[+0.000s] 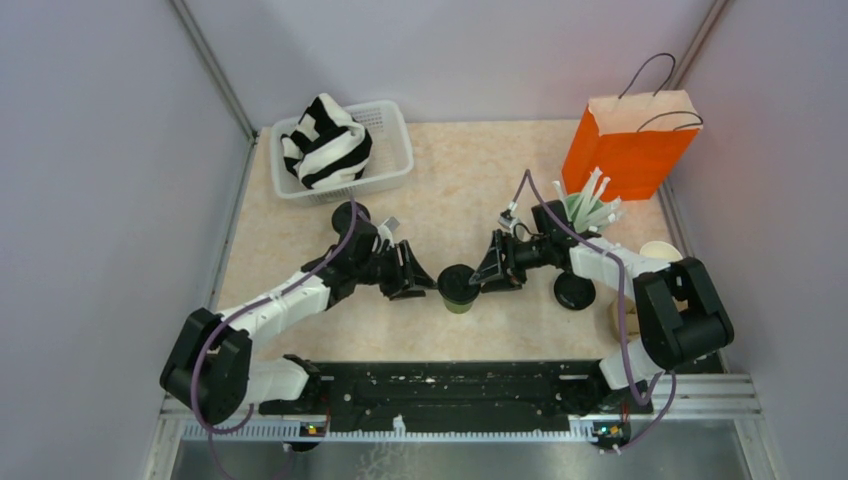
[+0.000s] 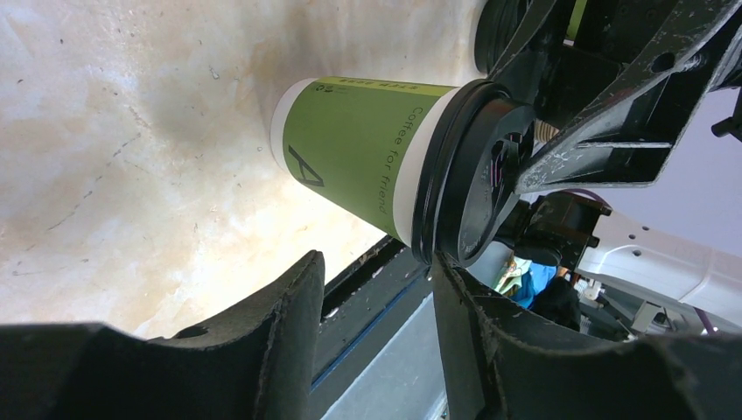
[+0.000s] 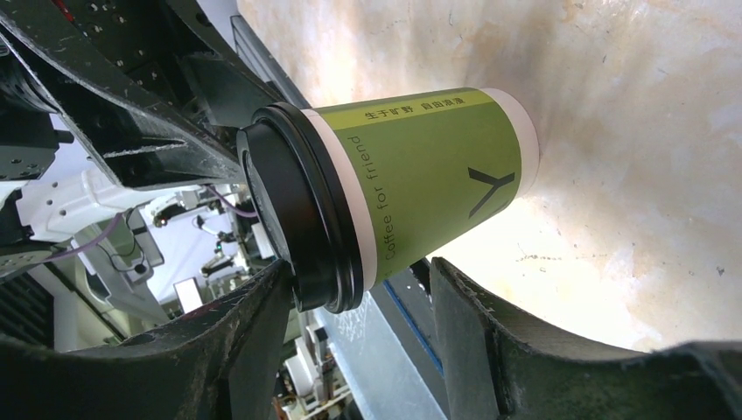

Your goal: Pack the takeout coffee

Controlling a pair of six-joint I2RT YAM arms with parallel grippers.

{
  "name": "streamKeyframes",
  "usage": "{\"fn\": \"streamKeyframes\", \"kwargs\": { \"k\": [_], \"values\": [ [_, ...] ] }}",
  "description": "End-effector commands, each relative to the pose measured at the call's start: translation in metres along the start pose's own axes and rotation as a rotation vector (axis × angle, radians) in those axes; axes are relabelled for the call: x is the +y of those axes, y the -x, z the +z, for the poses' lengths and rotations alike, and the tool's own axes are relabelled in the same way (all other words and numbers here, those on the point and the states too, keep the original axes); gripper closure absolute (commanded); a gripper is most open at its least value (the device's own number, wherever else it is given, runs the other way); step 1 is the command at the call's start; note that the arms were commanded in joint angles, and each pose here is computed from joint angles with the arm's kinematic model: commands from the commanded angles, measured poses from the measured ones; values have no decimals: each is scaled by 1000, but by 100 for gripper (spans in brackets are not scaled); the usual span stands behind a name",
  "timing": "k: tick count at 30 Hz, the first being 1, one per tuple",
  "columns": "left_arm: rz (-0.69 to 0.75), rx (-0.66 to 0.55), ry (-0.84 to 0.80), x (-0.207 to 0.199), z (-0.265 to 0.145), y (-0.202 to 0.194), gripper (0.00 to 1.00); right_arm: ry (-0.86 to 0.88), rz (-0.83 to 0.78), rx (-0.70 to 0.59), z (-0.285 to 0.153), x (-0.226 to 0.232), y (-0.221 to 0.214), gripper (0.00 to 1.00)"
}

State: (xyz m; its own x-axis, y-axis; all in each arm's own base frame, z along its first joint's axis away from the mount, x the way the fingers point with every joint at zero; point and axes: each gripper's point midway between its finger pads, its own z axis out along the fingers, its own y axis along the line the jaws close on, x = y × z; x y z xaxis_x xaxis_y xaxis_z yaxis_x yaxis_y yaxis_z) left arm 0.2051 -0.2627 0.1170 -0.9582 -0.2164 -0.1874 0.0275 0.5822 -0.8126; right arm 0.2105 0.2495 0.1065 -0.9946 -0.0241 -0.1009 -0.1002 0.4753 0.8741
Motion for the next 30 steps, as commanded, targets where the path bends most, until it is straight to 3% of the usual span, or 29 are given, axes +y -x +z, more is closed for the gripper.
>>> {"fn": "streamKeyframes", "kwargs": {
  "k": [1,19,30],
  "values": [
    [42,-23,-61,-20,-2,12,44,21,-41,-19,1,7,8,41],
    [33,11,-17,-6,9,11,44,16,-37,-8,5,2,5,43],
    [1,88,248,61,14,-10,55,2,45,-14,15,-26,-5,47]
  ]
}}
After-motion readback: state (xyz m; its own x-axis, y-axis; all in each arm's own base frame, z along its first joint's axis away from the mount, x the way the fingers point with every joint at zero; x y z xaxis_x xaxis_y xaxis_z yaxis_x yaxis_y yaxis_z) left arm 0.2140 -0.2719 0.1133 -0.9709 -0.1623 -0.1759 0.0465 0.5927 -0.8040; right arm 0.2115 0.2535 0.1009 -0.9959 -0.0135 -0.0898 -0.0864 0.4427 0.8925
